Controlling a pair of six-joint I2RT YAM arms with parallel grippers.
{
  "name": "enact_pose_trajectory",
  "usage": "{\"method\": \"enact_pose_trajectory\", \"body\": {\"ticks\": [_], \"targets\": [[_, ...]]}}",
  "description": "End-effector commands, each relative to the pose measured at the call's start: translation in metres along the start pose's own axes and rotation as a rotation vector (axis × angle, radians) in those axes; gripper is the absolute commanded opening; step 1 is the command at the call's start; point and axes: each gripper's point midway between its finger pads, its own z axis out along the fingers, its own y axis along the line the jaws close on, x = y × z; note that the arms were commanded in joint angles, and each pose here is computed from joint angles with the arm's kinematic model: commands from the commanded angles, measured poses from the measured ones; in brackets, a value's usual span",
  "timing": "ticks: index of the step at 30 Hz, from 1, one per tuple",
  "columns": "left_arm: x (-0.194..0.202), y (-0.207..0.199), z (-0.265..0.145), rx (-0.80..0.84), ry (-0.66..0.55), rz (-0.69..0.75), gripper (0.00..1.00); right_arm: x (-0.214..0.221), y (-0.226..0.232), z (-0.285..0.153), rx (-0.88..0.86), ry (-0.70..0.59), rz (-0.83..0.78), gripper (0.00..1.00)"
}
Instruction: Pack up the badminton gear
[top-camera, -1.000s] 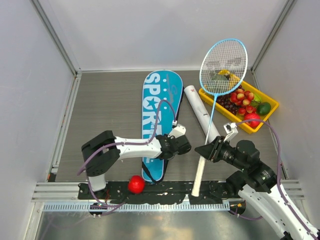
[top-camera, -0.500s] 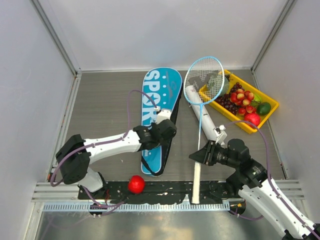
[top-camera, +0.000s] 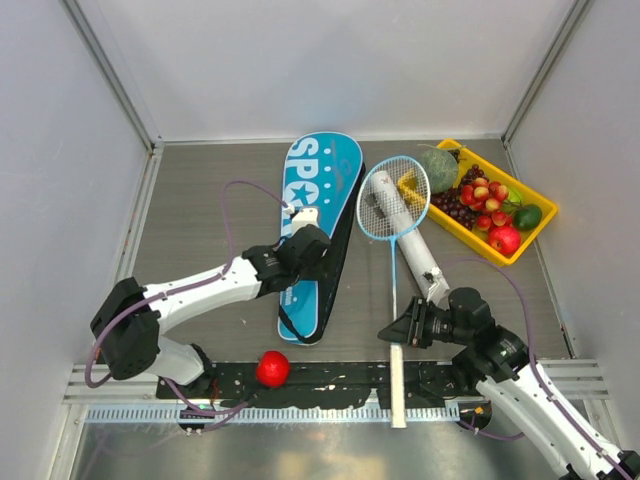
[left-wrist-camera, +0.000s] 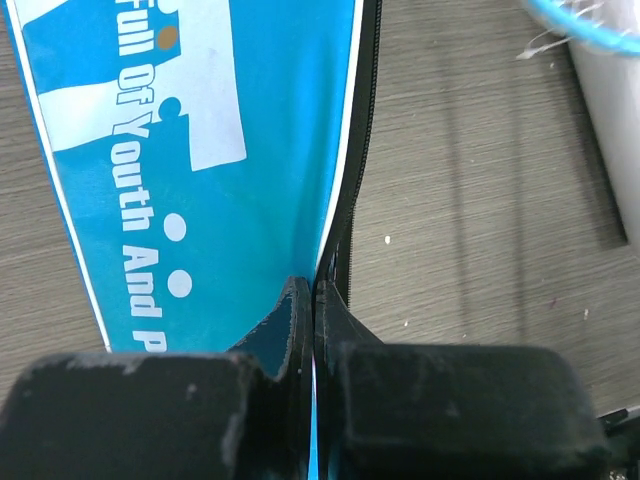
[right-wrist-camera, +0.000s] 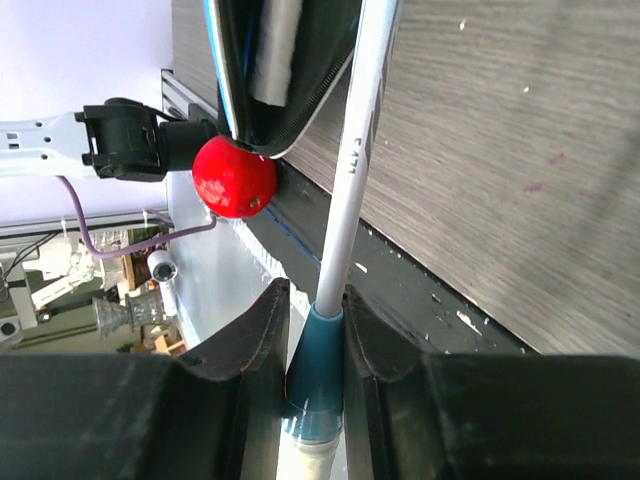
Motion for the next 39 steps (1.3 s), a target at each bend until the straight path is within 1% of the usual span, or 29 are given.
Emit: {"method": "enact_pose_trajectory", "body": {"ticks": [1, 5, 9, 12, 13, 17, 18, 21, 24, 31, 32, 33, 36, 39], "targets": [[-0.03, -0.018, -0.016, 0.104, -0.098, -0.107, 0.0, 0.003, 0.014, 0.0, -0.082, 0.02, 0.013, 0.05], [-0.032, -0.016, -0.019, 0.106, -0.103, -0.115, 0.0, 0.011, 0.02, 0.006, -0.16, 0.069, 0.071, 0.05], [-0.034, -0.019, -0.022, 0.127, -0.109, -0.124, 0.0, 0.008, 0.024, 0.01, -0.19, 0.069, 0.068, 0.05], [-0.033, -0.021, -0.023, 0.148, -0.116, -0.13, 0.0, 0.008, 0.028, 0.014, -0.219, 0.104, 0.087, 0.05], [-0.033, -0.021, -0.023, 0.154, -0.116, -0.131, 0.0, 0.006, 0.035, 0.014, -0.255, 0.1, 0.071, 0.05], [-0.029, -0.023, -0.022, 0.173, -0.107, -0.133, 0.0, 0.004, 0.042, 0.018, -0.277, 0.13, 0.082, 0.05], [-0.028, -0.024, -0.022, 0.18, -0.107, -0.134, 0.0, -0.001, 0.05, 0.017, -0.31, 0.113, 0.049, 0.05], [-0.021, -0.023, -0.019, 0.192, -0.097, -0.129, 0.0, -0.002, 0.053, 0.02, -0.324, 0.134, 0.057, 0.05], [-0.018, -0.027, -0.019, 0.223, -0.095, -0.129, 0.0, -0.007, 0.067, 0.018, -0.378, 0.138, 0.036, 0.05], [-0.02, -0.037, -0.027, 0.301, -0.102, -0.118, 0.0, -0.021, 0.075, 0.03, -0.381, 0.145, 0.031, 0.05], [-0.019, -0.039, -0.027, 0.311, -0.098, -0.114, 0.0, -0.026, 0.081, 0.031, -0.394, 0.13, 0.009, 0.05], [-0.019, -0.041, -0.028, 0.321, -0.097, -0.112, 0.0, -0.028, 0.077, 0.036, -0.374, 0.137, 0.022, 0.05], [-0.018, -0.045, -0.032, 0.355, -0.091, -0.102, 0.0, -0.044, 0.079, 0.048, -0.352, 0.106, -0.019, 0.05], [-0.014, -0.046, -0.032, 0.374, -0.084, -0.085, 0.0, -0.054, 0.083, 0.057, -0.355, 0.106, -0.047, 0.05]]}}
